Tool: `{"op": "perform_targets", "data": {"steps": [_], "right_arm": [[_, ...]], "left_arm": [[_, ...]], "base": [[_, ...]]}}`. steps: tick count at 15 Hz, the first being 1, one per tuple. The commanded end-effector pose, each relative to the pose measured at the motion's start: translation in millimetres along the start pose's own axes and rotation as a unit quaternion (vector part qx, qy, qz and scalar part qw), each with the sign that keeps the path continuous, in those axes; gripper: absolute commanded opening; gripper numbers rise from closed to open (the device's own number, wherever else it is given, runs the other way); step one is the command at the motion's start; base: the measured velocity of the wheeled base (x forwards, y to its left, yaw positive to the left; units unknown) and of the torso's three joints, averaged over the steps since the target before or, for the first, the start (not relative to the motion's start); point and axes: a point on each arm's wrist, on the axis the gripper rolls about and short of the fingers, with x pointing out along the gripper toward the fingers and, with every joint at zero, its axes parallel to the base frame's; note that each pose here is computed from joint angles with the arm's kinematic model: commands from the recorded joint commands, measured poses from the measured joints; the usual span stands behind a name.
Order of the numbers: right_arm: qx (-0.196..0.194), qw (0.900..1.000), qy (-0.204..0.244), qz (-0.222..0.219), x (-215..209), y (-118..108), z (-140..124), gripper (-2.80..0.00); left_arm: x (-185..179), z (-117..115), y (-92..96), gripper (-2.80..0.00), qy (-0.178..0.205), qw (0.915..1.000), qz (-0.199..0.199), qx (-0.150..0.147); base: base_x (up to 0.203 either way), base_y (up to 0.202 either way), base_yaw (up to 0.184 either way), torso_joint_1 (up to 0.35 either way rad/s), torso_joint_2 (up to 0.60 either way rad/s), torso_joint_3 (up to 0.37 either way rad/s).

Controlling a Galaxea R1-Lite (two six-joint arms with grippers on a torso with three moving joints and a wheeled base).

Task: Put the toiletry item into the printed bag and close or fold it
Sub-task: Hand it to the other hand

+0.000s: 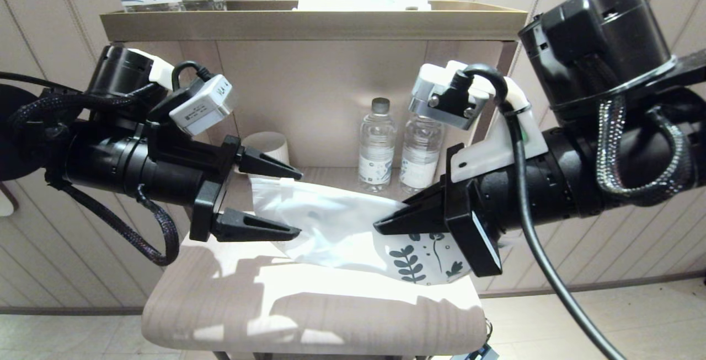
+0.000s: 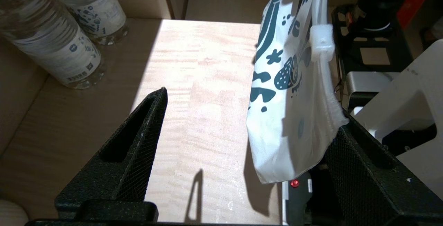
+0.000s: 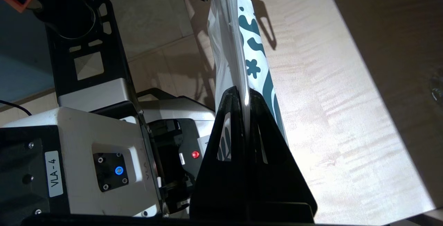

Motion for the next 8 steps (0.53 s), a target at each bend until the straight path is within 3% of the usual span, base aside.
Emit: {"op": "perform_targets", "data": {"steps": [1,8], "right_arm": [[-0.006,1.000,0.005,0.006,0.7,1.6,-0.1,-2.80],[-0.024,0.999,0.034,0.024,-1.6,3.8,-5.0,-2.80]], "left_arm": [[5.7,-8.3,3.9,0.00,0.006,0.9999,-0.008,-0.003],[8.3,-13.6,4.4,0.00,0.012,0.9998,-0.011,0.006]], "base": [[0.000,0.000,0.000,0.000,0.00,0.000],[0.000,0.000,0.000,0.000,0.00,0.000]]}}
